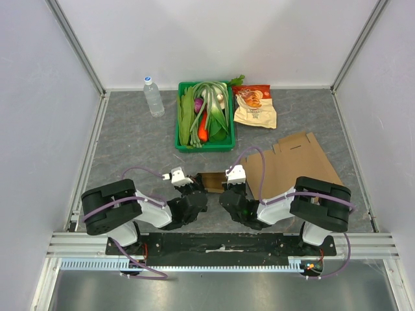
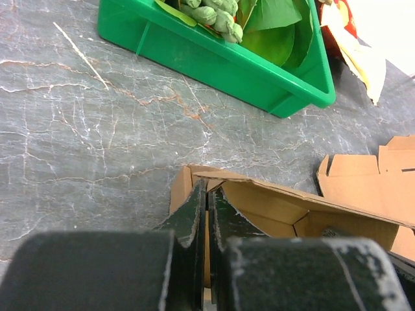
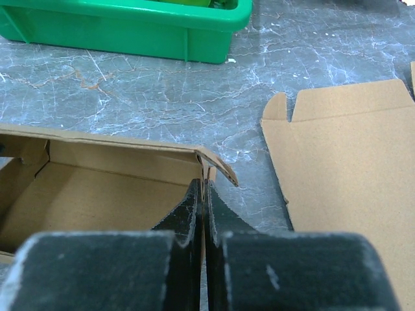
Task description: Fold the paper box
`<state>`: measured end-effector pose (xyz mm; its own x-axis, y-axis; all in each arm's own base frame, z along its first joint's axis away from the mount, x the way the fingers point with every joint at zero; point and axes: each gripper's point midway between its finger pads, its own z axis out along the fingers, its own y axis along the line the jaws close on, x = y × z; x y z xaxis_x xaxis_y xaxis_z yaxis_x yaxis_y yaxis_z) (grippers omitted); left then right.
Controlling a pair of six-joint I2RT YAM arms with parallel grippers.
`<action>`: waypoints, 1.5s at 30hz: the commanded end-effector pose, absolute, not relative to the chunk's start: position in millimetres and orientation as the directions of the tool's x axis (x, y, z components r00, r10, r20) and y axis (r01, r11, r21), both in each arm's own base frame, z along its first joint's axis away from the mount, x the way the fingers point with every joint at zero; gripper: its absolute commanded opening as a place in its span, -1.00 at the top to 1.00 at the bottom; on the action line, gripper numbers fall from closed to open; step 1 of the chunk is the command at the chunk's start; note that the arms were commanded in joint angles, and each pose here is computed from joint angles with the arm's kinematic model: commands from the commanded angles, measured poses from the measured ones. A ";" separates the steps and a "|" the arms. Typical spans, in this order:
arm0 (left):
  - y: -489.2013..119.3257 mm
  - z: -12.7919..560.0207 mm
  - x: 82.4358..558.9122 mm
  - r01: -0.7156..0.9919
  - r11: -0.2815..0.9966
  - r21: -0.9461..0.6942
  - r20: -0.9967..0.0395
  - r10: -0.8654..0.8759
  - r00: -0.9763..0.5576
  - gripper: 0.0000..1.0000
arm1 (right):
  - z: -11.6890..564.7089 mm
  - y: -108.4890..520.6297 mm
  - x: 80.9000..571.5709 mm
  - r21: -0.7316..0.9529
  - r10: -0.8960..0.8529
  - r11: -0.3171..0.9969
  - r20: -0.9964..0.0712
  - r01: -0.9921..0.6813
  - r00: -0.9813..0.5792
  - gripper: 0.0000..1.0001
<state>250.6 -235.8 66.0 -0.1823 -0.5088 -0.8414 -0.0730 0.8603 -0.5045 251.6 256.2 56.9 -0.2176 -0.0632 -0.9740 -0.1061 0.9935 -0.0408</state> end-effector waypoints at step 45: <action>-208.0 40.6 229.6 -0.181 0.947 -0.265 -0.945 -0.292 -0.146 0.96 | 182.4 296.1 206.4 0.885 0.680 0.424 -0.169 0.194 -0.714 -0.41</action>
<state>231.2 -227.8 48.4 -0.1802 -0.3640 -0.9138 -0.1181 0.9303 -0.3473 206.0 286.7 170.2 -0.7675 0.5777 -0.2779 0.1077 0.5435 0.8324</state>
